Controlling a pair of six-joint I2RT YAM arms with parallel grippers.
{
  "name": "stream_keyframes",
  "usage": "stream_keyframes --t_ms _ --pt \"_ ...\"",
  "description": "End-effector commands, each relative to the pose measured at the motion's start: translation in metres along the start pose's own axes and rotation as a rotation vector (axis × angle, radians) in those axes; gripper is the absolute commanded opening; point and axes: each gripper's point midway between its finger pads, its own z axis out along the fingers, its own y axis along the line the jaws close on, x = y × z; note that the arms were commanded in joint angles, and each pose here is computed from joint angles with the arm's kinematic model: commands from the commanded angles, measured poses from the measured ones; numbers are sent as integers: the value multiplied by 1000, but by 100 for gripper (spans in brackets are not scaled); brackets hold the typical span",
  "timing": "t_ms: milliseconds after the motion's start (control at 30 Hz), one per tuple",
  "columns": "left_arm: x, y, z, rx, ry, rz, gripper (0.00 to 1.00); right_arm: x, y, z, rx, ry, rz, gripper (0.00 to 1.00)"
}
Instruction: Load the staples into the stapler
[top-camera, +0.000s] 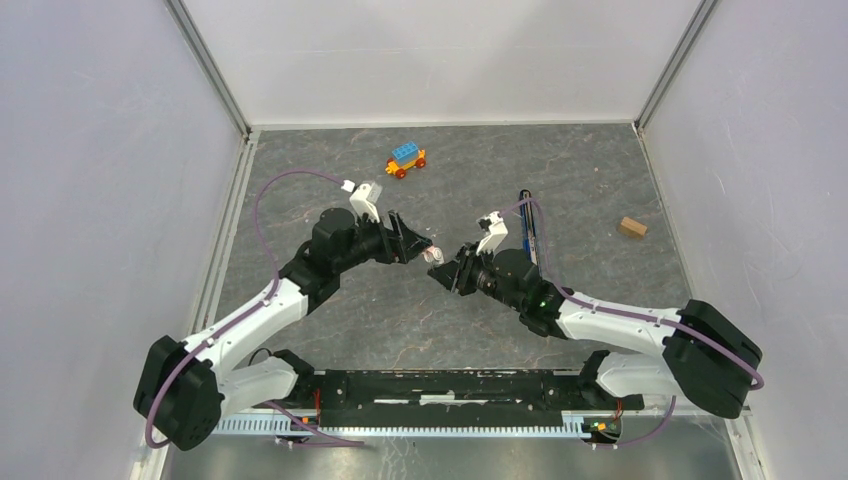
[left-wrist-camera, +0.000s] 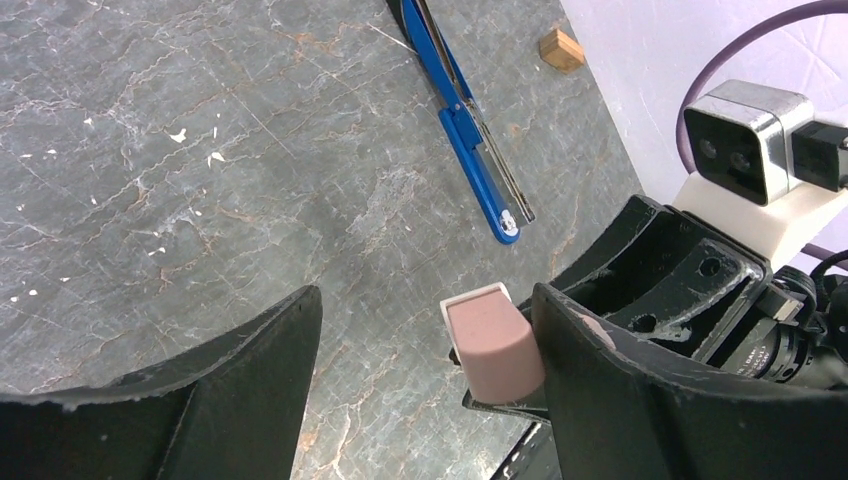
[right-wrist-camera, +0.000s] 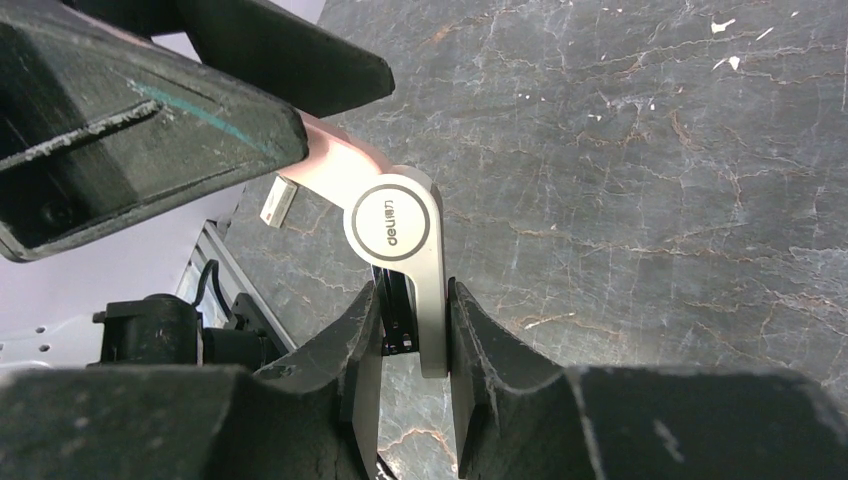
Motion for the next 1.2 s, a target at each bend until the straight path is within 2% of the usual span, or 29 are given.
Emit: stream_keyframes --t_ms 0,167,400,467,600,667,767,900,1000,1033,1067,1167 --pt "-14 -14 -5 32 -29 -15 83 -19 11 5 -29 -75 34 12" --pt "-15 -18 1 58 -52 -76 80 -21 8 7 -16 -91 55 12" --pt "-14 -22 11 88 -32 -133 62 -19 0 6 9 -104 65 13" --pt "-12 -20 12 81 -26 -140 55 -19 -1 6 11 -104 65 13" --pt "-11 -14 14 46 -22 -147 29 -16 -3 7 17 -99 63 18" --pt "-12 -12 14 26 -19 -136 20 -16 -4 7 23 -97 59 26" --pt "-13 -3 15 -30 -1 -89 15 -14 -8 7 40 -88 41 45" --pt "-17 16 17 -135 19 3 12 -13 -16 0 72 -85 5 70" --pt "-18 36 19 -244 74 78 13 -14 -22 -10 90 -96 -21 85" --pt "-16 45 20 -283 104 103 13 -15 -25 -13 99 -103 -32 94" --pt "-17 52 22 -325 122 123 14 -17 -28 -18 111 -114 -44 98" --pt "-21 80 28 -457 173 180 14 -24 -38 -30 162 -144 -72 98"
